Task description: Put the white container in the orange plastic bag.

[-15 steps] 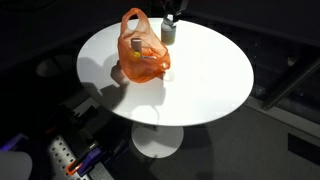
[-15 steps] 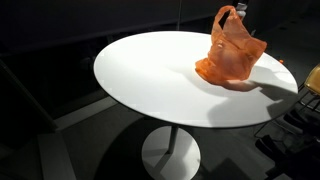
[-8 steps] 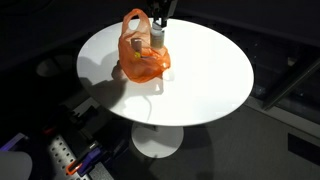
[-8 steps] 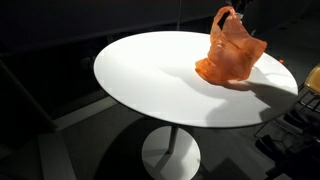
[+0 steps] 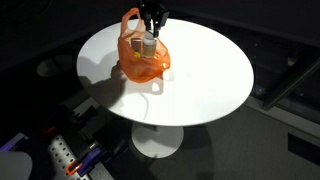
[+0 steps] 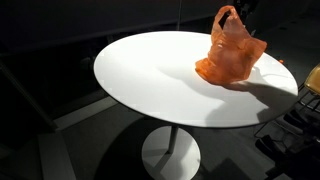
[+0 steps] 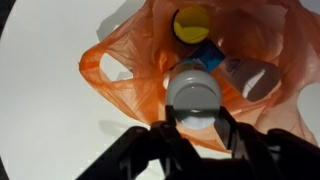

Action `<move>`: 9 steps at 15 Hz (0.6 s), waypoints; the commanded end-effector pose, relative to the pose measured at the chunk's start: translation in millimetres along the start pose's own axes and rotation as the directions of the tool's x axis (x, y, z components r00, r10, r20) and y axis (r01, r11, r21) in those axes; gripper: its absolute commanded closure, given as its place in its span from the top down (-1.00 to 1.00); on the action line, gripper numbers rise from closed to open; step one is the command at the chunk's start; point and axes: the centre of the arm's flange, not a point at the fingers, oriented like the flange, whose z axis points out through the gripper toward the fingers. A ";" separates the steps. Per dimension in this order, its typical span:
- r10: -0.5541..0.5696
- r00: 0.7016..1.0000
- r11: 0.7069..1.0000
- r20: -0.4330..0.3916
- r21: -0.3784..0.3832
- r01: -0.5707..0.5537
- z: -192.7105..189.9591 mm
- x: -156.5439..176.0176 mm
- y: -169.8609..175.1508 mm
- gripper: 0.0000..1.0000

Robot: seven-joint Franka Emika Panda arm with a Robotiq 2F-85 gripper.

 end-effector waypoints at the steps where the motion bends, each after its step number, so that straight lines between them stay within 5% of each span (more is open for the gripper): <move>1: -0.030 0.999 0.999 0.019 -0.021 0.031 4.7 -18.3 6.5 -0.62; 9: -0.034 0.999 0.995 -0.002 -0.094 0.033 8.9 -45.5 26.7 -0.62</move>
